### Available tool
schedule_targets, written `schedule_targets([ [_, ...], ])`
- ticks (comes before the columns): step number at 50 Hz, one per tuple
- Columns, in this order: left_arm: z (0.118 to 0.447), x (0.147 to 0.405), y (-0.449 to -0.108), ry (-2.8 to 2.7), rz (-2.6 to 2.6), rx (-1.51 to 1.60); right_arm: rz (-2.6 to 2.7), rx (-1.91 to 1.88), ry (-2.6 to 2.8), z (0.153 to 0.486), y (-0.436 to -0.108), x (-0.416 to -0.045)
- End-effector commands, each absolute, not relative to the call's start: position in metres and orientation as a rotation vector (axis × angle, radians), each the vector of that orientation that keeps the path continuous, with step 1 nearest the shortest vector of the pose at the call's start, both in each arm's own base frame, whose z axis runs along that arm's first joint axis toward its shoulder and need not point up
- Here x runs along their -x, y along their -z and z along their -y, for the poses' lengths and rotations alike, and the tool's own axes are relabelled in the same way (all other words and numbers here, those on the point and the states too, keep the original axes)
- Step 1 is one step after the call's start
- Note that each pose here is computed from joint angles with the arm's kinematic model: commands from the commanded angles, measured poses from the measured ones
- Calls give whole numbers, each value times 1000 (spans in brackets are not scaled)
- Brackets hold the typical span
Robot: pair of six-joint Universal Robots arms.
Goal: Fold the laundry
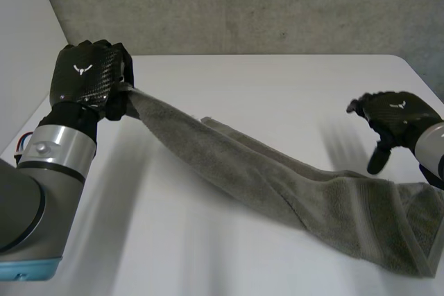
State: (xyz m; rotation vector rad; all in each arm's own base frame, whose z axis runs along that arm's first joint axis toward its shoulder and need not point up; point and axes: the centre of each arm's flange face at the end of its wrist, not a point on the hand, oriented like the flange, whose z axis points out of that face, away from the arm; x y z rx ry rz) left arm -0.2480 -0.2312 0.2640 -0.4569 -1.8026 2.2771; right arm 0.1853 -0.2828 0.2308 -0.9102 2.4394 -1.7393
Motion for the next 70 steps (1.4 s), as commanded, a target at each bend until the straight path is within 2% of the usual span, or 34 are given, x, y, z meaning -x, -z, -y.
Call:
schedule_targets([
  [1,223,249,-260,-2257,1774,501,-2534,1026,1526,279,-202,-182],
  [9,223,248,-258,-2262,1772,500,-2559,1057,1355,282,-180,-185],
  [37,224,245,-253,-2255,1793,496,-2512,1080,1327,274,-160,-191],
  [55,223,245,-250,-2249,1802,499,-2503,1084,1431,277,-171,-190],
  [63,224,243,-250,-2253,1806,494,-2452,1132,1433,264,-177,-203],
  [70,225,242,-250,-2256,1809,491,-2423,1199,1366,244,-168,-216],
])
